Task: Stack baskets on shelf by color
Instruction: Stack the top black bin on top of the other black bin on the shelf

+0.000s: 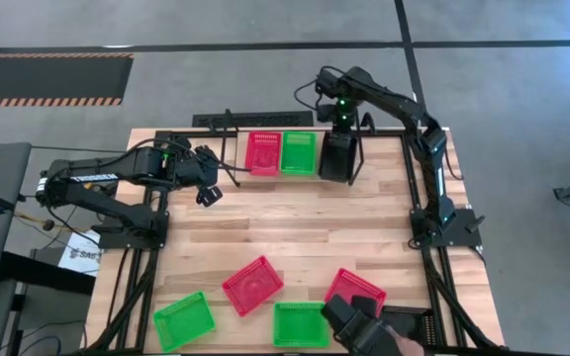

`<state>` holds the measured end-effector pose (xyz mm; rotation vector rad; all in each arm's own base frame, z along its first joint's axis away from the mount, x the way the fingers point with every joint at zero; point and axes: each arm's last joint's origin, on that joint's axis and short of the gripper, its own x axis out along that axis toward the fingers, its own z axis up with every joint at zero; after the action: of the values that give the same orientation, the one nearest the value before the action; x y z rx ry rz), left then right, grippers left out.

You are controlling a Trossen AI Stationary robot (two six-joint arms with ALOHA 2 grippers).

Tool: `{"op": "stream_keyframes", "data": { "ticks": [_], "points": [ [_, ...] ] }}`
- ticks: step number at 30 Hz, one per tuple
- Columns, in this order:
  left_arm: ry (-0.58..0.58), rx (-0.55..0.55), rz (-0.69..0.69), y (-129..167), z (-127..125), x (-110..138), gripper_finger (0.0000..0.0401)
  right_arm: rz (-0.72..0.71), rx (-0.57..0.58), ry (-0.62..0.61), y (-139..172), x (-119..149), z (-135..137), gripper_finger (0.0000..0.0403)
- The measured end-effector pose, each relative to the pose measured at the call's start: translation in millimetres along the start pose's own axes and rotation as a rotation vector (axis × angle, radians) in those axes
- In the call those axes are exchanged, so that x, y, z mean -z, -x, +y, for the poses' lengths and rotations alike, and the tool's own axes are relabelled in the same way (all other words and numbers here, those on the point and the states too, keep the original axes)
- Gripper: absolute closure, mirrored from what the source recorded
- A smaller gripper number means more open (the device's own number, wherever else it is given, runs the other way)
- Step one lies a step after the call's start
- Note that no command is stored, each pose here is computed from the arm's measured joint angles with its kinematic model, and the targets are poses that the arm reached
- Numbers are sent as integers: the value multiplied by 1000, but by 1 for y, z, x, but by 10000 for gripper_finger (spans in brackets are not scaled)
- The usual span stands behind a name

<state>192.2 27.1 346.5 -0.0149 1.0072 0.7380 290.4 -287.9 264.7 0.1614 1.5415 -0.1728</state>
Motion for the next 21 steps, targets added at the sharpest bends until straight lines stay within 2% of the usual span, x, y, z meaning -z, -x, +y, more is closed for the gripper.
{"op": "stream_keyframes", "data": {
  "ticks": [6,11,14,18,21],
  "points": [
    [0,0,0,0,0,0,401,-56,49,28,20,-10,8,310],
    [1,-1,0,0,0,0,401,-79,55,37,49,-17,31,305],
    [4,-1,0,0,0,0,401,-77,44,-35,56,-22,49,326],
    [5,1,0,0,0,0,401,-70,31,-90,56,-24,64,390],
    [0,1,2,0,0,0,401,-23,13,-163,42,-24,65,393]
  ]
}}
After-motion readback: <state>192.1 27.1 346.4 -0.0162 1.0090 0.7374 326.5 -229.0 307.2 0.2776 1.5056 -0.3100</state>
